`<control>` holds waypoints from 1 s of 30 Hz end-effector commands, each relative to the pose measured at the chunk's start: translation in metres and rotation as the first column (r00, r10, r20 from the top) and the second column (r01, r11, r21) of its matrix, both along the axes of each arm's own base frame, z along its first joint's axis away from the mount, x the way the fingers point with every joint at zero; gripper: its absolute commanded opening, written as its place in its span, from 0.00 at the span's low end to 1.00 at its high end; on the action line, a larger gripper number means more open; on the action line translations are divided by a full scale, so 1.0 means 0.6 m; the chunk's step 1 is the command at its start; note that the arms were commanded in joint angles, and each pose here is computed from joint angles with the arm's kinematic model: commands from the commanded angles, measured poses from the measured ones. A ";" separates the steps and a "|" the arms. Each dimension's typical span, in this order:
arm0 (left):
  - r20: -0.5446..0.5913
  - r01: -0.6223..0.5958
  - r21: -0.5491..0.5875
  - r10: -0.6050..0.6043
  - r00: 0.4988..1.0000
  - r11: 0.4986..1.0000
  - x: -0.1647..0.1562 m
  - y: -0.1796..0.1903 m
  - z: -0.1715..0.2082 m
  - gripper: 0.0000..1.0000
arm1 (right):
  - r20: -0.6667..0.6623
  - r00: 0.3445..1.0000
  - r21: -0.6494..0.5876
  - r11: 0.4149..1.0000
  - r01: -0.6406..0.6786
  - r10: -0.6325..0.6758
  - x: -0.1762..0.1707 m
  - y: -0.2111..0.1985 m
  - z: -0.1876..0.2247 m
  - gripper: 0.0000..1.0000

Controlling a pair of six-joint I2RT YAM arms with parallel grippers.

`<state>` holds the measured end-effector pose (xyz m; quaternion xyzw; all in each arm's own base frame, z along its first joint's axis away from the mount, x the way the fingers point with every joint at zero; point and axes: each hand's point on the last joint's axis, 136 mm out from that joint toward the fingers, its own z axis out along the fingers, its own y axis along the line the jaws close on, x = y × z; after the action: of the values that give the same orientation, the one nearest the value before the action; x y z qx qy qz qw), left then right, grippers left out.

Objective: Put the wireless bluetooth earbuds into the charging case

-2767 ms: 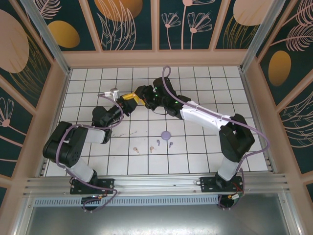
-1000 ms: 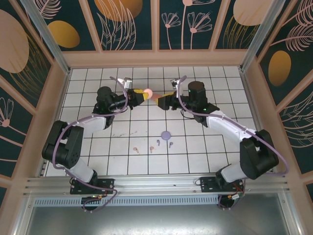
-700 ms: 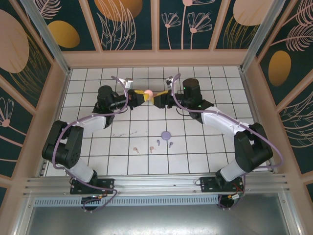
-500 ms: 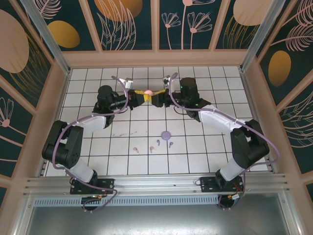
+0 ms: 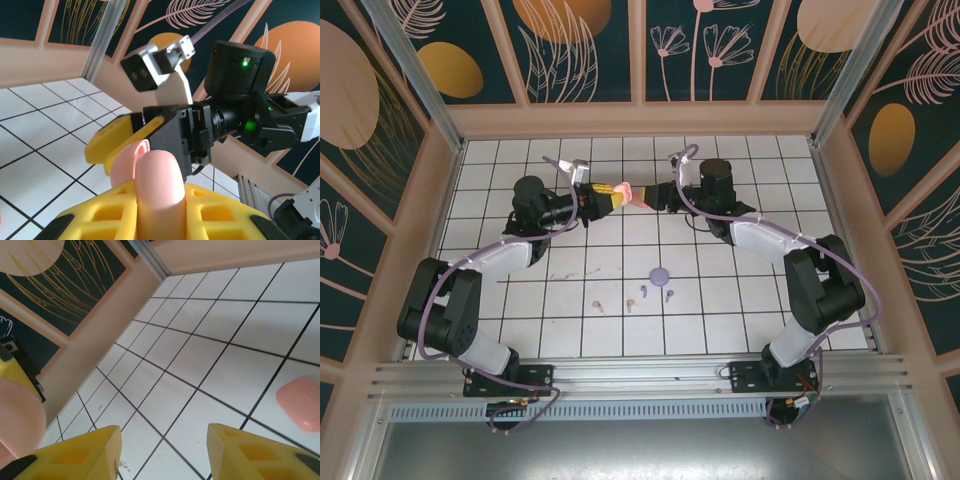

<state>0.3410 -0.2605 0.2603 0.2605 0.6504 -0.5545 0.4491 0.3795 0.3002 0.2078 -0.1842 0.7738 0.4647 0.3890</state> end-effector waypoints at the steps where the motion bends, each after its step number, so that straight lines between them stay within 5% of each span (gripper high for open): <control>1: 0.032 0.025 -0.009 -0.025 0.999 1.000 -0.014 -0.001 0.007 0.00 | 0.059 0.998 0.055 0.998 -0.027 0.024 -0.027 -0.003 0.048 0.49; 11: 0.022 0.024 -0.026 -0.023 0.999 0.999 -0.010 -0.002 0.005 0.00 | 0.146 0.977 0.127 0.976 -0.176 0.157 -0.100 0.030 0.127 0.45; 30: 0.029 0.036 -0.035 -0.035 0.999 0.999 -0.014 -0.009 0.015 0.00 | 0.104 0.988 0.096 0.987 -0.128 0.118 -0.057 0.054 0.095 0.35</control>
<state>0.3374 -0.2615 0.2623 0.2595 0.6432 -0.5640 0.4482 0.3379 0.3284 0.2494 -0.2317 0.7287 0.5136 0.3891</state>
